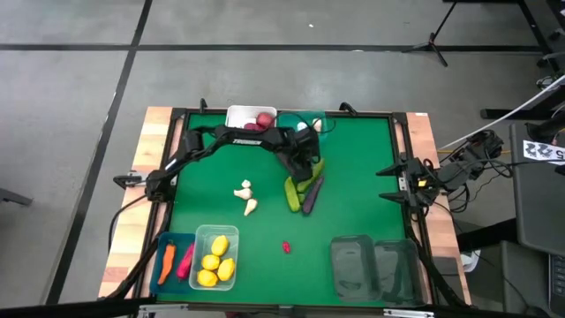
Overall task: Sort produce into baskets
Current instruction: Put the white garlic into the green bin
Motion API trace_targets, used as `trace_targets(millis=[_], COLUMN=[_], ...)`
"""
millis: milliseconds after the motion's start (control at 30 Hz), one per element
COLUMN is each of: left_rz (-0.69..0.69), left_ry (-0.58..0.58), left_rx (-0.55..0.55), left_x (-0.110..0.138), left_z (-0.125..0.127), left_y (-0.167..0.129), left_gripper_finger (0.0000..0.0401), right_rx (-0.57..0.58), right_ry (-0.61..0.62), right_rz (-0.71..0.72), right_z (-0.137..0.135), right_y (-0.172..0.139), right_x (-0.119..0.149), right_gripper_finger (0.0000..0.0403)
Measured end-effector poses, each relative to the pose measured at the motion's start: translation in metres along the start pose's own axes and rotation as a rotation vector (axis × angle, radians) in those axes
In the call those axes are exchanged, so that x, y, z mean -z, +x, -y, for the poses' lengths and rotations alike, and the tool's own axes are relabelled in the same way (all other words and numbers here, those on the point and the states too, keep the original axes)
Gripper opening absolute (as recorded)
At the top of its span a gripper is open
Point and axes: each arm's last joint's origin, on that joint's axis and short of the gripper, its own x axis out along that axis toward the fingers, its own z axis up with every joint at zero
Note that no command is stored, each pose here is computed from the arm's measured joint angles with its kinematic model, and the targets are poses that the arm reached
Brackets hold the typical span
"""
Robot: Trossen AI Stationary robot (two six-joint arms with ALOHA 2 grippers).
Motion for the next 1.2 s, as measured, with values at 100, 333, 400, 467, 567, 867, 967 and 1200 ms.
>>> trace_targets(millis=[100,333,400,467,567,867,967,1200], left_rz=[-0.033,-0.011,-0.019,-0.037,-0.083,-0.183,-0.212,-0.3], left_ry=[-0.04,-0.118,-0.071,-0.04,-0.028,-0.048,-0.065,-0.04], left_rx=[0.012,-0.149,-0.27,-0.324,-0.297,-0.236,-0.218,-0.138], left_x=[0.0,-0.013,-0.014,-0.012,-0.006,0.009,0.014,0.018], left_z=[0.008,0.025,0.027,0.023,0.011,-0.026,-0.034,-0.024], left_y=[-0.009,-0.047,-0.054,-0.054,-0.047,-0.042,-0.043,-0.062], left_gripper_finger=[0.0143,0.0143,0.0143,0.0143,0.0143,0.0143,0.0143,0.0143], right_rx=[-0.002,-0.002,-0.002,-0.001,-0.002,-0.002,-0.002,-0.001], right_ry=[0.0,-0.001,-0.001,-0.001,-0.001,-0.001,-0.001,-0.003], right_rz=[-0.001,-0.002,-0.002,-0.002,-0.002,-0.003,-0.003,-0.005], right_z=[0.0,0.0,0.0,0.0,0.0,0.0,0.0,0.0], right_y=[0.0,0.0,0.0,0.0,0.0,0.0,0.0,0.0], right_x=[0.0,0.0,0.0,0.0,0.0,0.0,0.0,0.0], right_gripper_finger=[0.036,0.036,0.036,0.036,0.036,0.036,0.036,0.036])
